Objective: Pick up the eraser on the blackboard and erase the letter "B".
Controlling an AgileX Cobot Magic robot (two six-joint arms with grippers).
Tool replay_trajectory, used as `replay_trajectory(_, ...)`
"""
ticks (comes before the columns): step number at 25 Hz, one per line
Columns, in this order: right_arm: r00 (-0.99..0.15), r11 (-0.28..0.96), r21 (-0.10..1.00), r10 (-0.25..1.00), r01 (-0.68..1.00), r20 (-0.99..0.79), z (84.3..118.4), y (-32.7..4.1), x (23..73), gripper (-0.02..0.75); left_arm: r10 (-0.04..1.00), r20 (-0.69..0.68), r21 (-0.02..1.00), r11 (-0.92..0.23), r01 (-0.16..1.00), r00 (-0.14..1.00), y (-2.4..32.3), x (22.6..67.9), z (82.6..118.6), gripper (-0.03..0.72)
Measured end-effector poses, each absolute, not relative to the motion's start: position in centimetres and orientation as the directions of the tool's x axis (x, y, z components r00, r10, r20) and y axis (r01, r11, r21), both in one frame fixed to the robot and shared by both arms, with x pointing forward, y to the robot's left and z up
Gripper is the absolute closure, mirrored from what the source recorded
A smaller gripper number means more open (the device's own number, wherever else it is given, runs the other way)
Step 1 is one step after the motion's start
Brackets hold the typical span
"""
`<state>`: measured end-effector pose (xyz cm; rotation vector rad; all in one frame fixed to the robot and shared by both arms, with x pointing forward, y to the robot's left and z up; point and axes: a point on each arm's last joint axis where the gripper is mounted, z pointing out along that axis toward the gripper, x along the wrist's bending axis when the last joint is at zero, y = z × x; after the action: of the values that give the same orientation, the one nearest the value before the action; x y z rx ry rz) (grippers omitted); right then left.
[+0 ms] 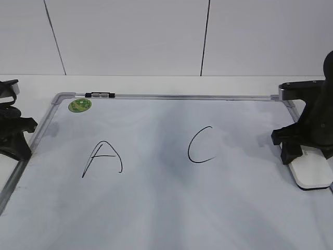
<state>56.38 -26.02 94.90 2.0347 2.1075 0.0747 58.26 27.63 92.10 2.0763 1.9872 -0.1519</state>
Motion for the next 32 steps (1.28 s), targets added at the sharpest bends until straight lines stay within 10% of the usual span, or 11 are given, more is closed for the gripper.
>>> replay_trajectory(32, 0.023, 0.005, 0.259, 0.994, 0.966, -0.104, 97.7, -26.2, 55.8, 0.123, 0.965, -0.254, 0.118, -0.028, 0.993, 0.057, 27.6, 58.3, 92.1, 0.642)
